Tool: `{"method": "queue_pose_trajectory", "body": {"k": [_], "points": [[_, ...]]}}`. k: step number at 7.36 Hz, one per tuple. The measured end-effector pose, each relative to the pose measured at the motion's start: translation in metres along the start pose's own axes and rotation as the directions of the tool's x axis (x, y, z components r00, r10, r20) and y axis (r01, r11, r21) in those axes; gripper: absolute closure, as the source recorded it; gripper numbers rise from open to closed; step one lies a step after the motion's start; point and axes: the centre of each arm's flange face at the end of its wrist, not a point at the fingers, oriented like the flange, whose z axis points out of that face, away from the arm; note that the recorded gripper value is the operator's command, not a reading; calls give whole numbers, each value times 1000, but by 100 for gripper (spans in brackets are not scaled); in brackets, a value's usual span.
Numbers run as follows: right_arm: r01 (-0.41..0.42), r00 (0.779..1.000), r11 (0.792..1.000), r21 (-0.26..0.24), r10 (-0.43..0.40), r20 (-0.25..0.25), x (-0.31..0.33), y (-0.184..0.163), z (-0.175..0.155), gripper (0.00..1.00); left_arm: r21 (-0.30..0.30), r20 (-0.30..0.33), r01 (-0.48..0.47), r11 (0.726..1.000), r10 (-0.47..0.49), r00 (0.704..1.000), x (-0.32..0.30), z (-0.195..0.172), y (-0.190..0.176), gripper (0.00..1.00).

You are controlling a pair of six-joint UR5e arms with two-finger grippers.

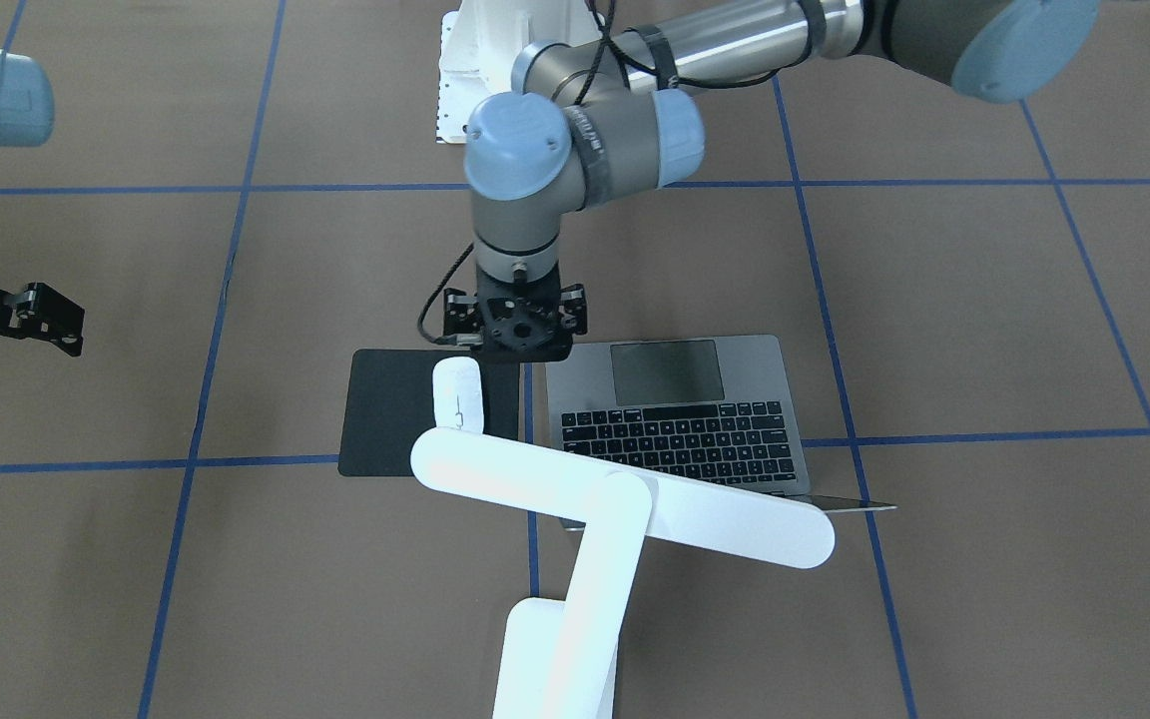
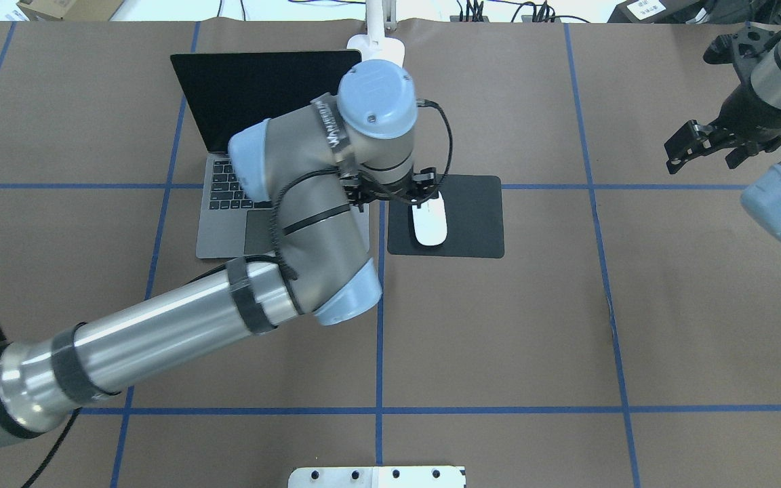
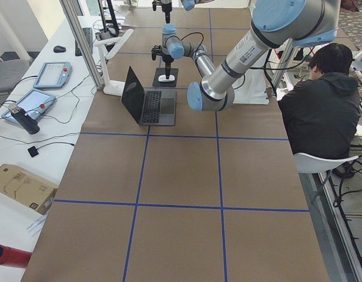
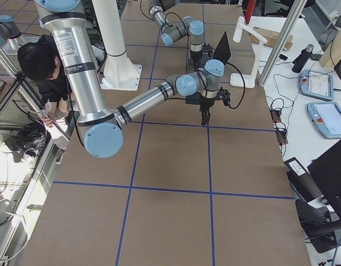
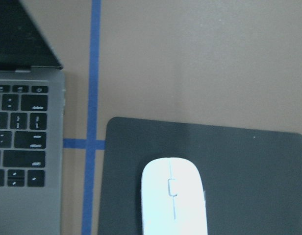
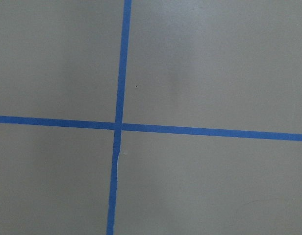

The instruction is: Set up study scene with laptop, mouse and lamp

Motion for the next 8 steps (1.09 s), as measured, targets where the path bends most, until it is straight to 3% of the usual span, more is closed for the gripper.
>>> {"method": "queue_pose_trajectory", "body": {"k": [1, 3, 6, 8], "points": [[9, 1000, 1000, -6, -9, 3, 37, 8, -3, 0, 8, -9, -49, 999, 49, 999, -75, -14, 25, 1], [31, 1000, 999, -14, -31, 3, 120, 31, -9, 0, 5, 33, -138, 990, 138, 990, -221, -49, 55, 1], [-6, 1000, 1000, -22, 7, 26, 195, 66, -12, 0, -60, 78, -207, 977, 211, 974, -452, -121, 18, 1], [-26, 999, 999, -38, 27, 26, 210, 71, -3, 0, -4, 74, -110, 994, 110, 991, -608, -187, -9, 1]]}}
